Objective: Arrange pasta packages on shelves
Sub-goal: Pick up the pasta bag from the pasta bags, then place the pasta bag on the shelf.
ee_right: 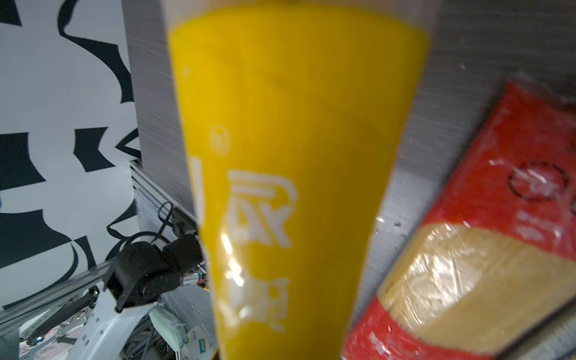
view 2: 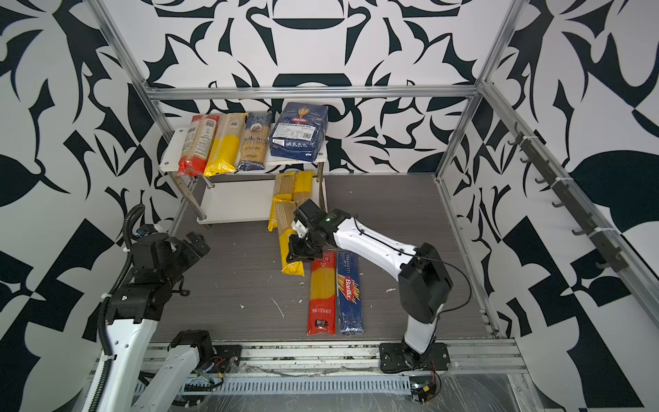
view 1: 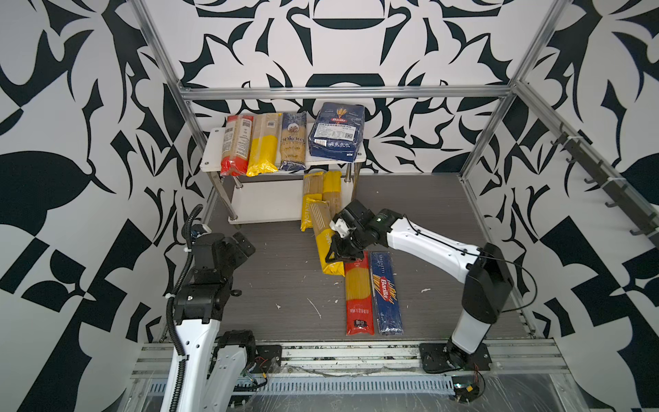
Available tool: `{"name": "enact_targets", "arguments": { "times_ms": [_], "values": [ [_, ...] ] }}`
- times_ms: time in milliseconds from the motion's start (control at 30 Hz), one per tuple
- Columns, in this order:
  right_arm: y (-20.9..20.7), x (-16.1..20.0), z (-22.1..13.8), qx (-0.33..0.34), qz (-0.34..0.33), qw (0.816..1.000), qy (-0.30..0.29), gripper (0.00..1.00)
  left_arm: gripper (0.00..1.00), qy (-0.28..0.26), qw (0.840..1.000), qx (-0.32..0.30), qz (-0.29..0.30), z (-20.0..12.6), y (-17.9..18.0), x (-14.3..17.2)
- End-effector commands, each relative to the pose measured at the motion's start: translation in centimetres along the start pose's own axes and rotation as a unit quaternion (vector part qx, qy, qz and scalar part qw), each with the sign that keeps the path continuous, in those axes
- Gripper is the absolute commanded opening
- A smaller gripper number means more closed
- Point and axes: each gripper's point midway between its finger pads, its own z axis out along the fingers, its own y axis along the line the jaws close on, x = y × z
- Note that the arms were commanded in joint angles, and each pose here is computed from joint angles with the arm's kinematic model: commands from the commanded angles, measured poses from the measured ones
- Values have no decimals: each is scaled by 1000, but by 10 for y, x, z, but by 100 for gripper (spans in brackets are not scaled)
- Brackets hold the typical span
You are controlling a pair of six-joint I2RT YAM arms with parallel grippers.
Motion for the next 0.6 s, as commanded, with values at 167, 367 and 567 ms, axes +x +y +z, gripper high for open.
{"name": "enact_targets", "arguments": {
  "times_ms": [167, 367, 567],
  "values": [
    [101, -84, -17, -135, -115, 981, -82, 0, 99, 2, 1000, 17, 11, -13, -7, -5],
    [110, -125, -7, -138, -135, 975, -106, 0, 99, -17, 1000, 6, 25, -21, -5, -17],
    [120, -160, 1, -158, -139, 969, -129, 0, 99, -20, 999, 25, 32, -21, -15, -22]
  ]
}}
